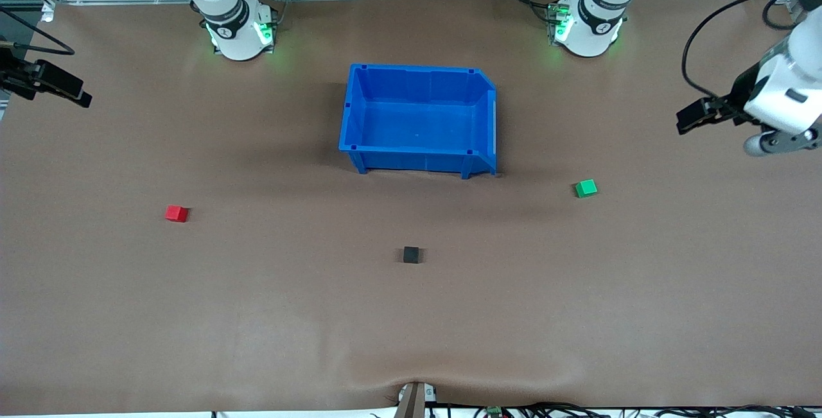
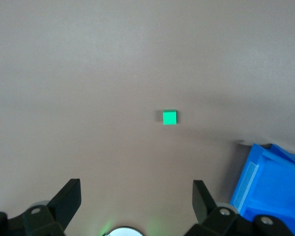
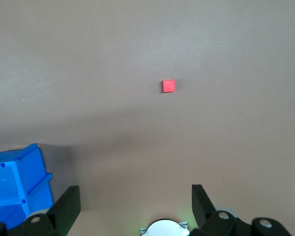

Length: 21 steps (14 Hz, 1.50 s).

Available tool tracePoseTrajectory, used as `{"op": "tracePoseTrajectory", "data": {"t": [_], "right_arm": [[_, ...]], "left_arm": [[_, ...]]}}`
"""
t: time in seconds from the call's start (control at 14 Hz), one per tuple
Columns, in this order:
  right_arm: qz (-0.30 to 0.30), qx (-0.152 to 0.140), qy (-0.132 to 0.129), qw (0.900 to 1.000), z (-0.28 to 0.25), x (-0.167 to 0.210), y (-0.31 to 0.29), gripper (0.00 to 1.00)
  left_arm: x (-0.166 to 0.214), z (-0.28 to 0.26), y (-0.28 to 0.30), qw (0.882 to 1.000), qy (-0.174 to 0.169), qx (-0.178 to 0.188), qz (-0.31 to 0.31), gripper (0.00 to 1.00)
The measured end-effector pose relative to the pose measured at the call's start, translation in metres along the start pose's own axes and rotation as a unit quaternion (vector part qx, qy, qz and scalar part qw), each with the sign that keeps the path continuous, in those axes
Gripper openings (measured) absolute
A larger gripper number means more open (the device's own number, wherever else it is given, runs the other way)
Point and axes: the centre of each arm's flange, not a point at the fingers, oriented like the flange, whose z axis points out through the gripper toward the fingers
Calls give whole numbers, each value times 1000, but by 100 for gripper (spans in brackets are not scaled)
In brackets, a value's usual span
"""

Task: Attach green and red cubes to black cube
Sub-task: 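Lower the left gripper over the green cube, then grasp the green cube with the left gripper while the right gripper reaches the red cube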

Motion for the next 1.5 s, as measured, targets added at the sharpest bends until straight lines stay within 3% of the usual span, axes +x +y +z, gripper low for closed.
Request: {"op": "tracePoseTrajectory", "data": {"t": [0.36, 0.64, 1.0, 1.14, 1.5], "right_arm": [[0, 0, 6, 1000, -2, 1, 0, 100], [-7, 3, 35, 999, 8, 23, -8, 100], [-11, 1, 27, 1000, 31, 48, -16, 100], [-8, 0, 19, 1000, 40, 54, -14, 100], [15, 3, -30, 999, 99, 90, 7, 100]], "left_arm": [[5, 82, 23, 1000, 16, -6, -25, 100], [-8, 151, 46, 999, 29, -14, -38, 100], [-22, 259, 52, 996, 64, -45, -52, 100], [-23, 295, 56, 995, 60, -55, -62, 100], [-21, 353, 61, 995, 37, -65, -67, 100]]}}
